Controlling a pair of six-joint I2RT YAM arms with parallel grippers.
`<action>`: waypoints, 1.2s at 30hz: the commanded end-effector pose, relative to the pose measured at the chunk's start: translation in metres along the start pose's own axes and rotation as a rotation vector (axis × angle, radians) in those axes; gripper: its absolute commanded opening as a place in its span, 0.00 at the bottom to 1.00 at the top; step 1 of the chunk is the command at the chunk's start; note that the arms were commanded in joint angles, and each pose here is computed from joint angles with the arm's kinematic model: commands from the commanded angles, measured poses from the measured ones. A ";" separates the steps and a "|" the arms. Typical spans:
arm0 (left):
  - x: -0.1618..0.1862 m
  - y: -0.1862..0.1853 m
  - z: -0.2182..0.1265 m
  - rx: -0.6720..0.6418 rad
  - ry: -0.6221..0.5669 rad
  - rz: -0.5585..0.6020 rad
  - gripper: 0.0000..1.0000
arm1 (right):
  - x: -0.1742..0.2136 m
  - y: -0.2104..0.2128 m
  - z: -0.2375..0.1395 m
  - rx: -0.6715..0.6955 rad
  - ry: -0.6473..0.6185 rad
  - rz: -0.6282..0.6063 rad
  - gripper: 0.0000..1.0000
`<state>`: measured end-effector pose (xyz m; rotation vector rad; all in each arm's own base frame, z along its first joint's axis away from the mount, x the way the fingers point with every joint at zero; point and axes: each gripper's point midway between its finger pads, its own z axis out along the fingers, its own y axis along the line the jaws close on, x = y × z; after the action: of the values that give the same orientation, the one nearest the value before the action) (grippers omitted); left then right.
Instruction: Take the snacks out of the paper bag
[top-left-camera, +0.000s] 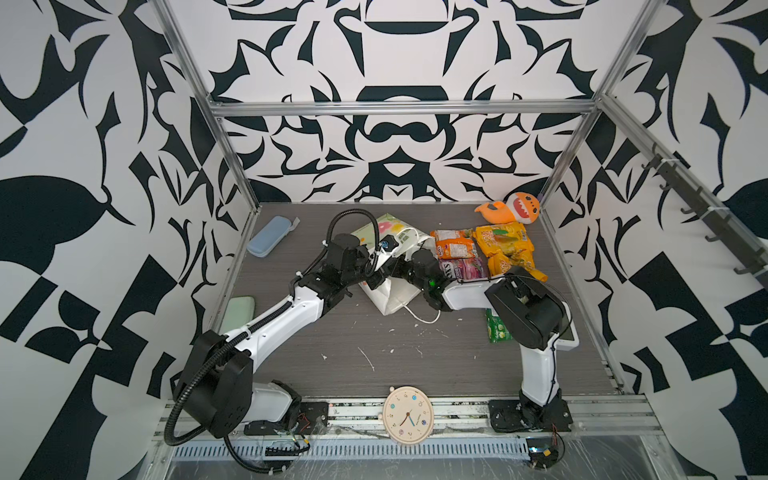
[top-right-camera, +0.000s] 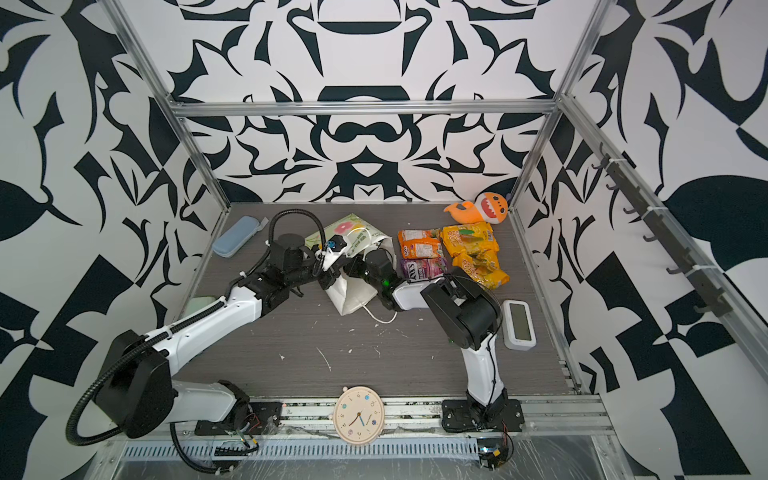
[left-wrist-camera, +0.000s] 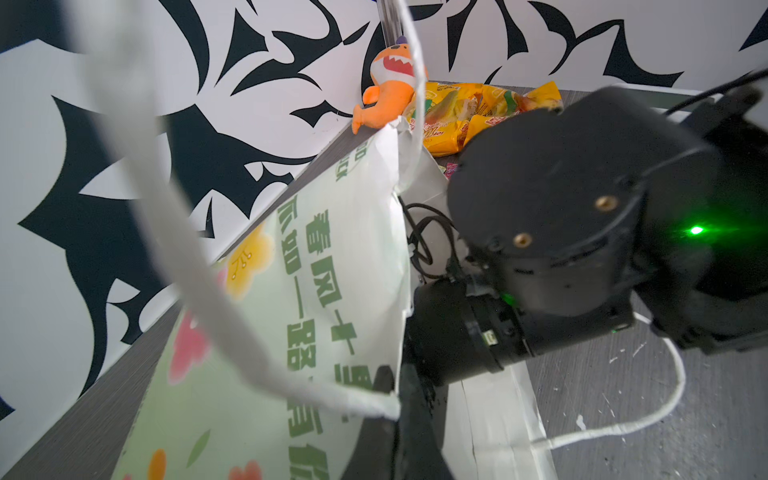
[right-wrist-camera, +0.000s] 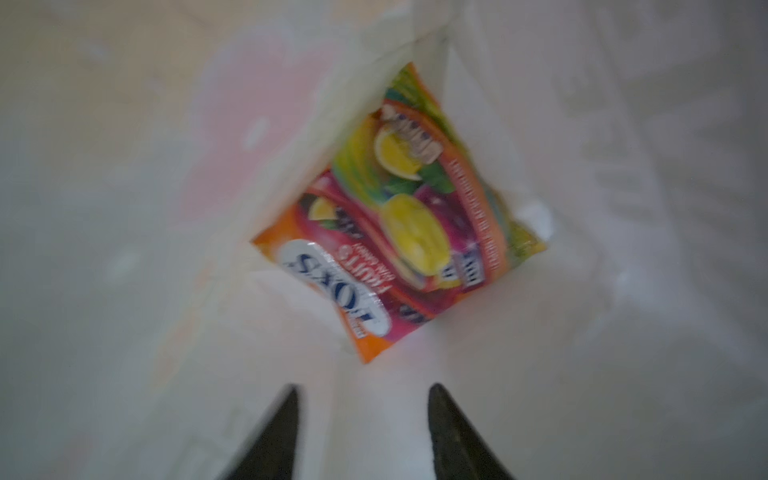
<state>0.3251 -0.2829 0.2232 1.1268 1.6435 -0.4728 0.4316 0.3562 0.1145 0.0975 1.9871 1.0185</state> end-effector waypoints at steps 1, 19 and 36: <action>-0.014 -0.004 -0.007 0.038 -0.024 0.005 0.00 | -0.034 0.008 0.009 0.017 -0.120 -0.010 0.67; -0.041 -0.023 0.009 0.176 -0.087 0.026 0.00 | -0.027 -0.005 0.091 -0.028 -0.032 0.424 0.81; -0.046 -0.037 0.007 0.167 -0.094 0.059 0.00 | -0.057 -0.005 0.133 -0.100 -0.168 0.500 0.06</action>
<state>0.3393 -0.2967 0.2158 1.1621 1.7020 -0.4651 0.5435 0.4257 0.0739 0.5959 1.9046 1.3647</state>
